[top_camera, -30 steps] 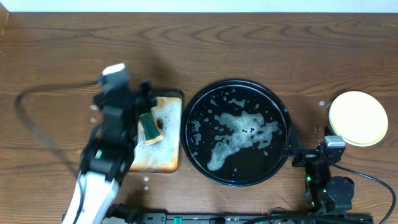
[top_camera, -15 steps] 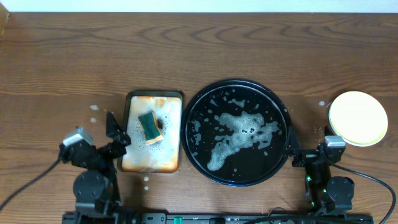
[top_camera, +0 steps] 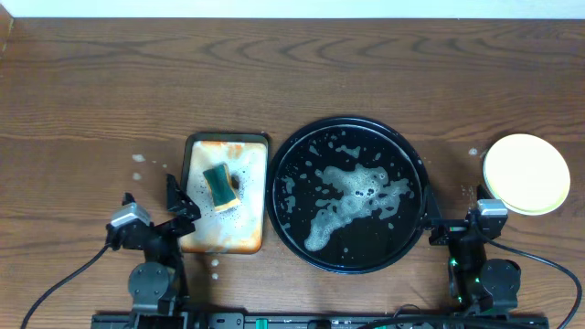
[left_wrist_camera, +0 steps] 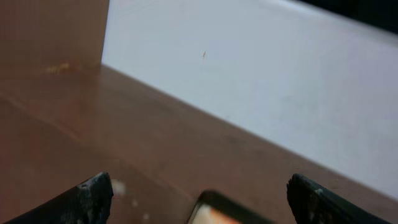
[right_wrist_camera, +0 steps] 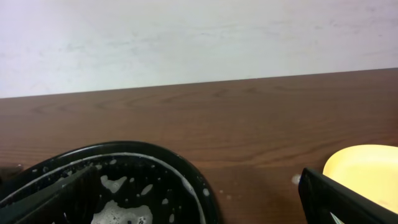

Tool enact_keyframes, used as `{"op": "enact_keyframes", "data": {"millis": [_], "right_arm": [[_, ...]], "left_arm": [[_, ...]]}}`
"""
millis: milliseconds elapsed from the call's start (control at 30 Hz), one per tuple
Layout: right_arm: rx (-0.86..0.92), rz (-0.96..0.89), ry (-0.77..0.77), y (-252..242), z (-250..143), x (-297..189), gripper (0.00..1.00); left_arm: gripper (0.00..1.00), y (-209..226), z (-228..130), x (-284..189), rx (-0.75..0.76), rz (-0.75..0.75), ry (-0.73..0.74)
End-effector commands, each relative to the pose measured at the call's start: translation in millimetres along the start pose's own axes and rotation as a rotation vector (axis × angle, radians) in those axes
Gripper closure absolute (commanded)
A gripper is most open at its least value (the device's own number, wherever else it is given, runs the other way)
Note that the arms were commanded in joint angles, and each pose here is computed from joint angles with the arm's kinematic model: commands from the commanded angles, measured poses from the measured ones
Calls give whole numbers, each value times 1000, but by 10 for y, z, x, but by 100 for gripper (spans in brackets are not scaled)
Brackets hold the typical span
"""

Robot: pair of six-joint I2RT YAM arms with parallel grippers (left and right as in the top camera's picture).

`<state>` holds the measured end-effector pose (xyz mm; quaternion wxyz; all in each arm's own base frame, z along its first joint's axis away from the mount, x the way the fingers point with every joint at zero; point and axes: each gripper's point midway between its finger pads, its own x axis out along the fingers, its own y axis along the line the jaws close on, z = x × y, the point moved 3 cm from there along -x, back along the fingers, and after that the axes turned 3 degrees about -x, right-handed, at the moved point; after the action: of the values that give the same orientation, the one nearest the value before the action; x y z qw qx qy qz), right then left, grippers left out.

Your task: Clean dirty plates on tray and stack at the side

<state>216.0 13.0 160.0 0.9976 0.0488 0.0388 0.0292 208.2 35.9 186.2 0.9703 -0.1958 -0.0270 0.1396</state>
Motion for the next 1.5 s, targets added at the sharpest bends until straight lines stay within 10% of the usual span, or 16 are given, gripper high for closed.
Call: {"op": "enact_keyframes", "data": {"millis": [0, 1467], "right_arm": [[3, -2, -2, 2, -8, 0, 1], [4, -2, -2, 2, -7, 0, 1]], "left_arm": [[9, 62, -163, 26, 25, 9, 23], [9, 148, -357, 12, 59, 45, 112]]}}
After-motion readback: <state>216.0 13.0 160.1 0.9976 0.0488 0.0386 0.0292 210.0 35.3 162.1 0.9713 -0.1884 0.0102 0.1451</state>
